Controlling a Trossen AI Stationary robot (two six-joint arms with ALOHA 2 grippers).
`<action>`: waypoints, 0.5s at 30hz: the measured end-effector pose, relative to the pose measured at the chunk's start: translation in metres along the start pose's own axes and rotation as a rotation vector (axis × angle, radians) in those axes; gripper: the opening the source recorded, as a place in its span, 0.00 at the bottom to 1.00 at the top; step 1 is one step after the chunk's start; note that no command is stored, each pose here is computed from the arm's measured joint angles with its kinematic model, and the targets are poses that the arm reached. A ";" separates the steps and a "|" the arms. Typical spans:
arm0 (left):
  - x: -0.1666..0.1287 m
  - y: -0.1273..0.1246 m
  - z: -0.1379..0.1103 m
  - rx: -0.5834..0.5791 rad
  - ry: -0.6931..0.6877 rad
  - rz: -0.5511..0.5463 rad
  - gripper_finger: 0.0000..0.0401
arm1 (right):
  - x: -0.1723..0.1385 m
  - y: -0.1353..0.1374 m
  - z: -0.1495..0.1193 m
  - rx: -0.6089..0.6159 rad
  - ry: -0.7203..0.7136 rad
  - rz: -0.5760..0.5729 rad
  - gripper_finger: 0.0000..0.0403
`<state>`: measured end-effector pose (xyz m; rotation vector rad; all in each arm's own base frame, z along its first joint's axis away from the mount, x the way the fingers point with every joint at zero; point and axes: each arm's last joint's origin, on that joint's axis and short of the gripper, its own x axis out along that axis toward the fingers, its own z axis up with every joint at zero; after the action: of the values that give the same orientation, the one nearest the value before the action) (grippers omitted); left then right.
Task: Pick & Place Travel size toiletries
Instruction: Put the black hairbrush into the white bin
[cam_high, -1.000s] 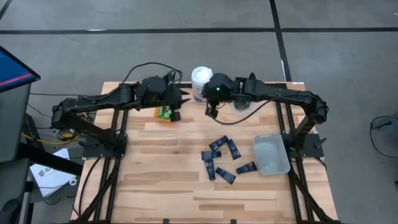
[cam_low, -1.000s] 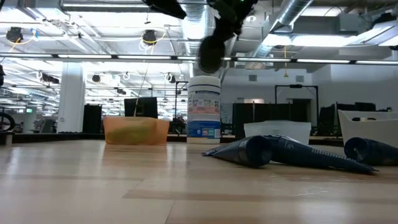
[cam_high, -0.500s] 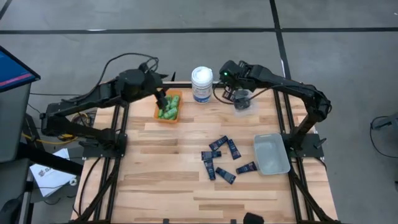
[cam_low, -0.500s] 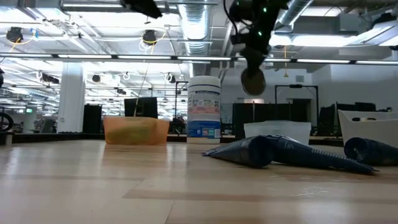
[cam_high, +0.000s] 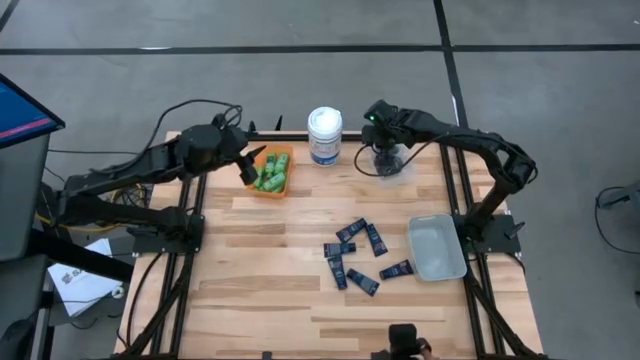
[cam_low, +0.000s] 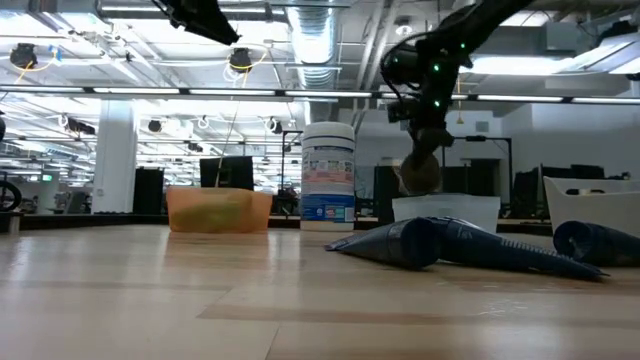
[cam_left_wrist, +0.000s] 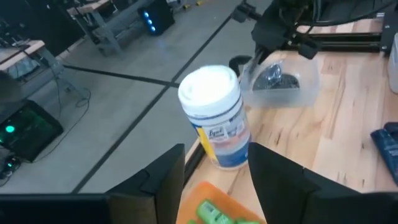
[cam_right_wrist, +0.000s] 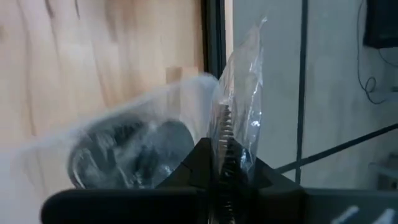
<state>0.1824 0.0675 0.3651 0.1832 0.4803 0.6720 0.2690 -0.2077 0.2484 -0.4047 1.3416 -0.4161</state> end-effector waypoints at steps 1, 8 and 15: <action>-0.001 0.000 -0.001 -0.009 -0.001 0.001 0.43 | 0.002 0.000 -0.003 -0.010 0.009 0.003 0.06; -0.008 0.004 -0.001 -0.036 -0.023 0.017 0.42 | 0.012 -0.013 -0.019 -0.008 0.014 0.039 0.05; -0.008 0.004 -0.001 -0.054 -0.021 0.017 0.41 | 0.015 -0.013 -0.020 -0.053 0.010 0.064 0.09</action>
<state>0.1742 0.0654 0.3683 0.1440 0.4404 0.6984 0.2508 -0.2268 0.2388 -0.4032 1.3735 -0.3298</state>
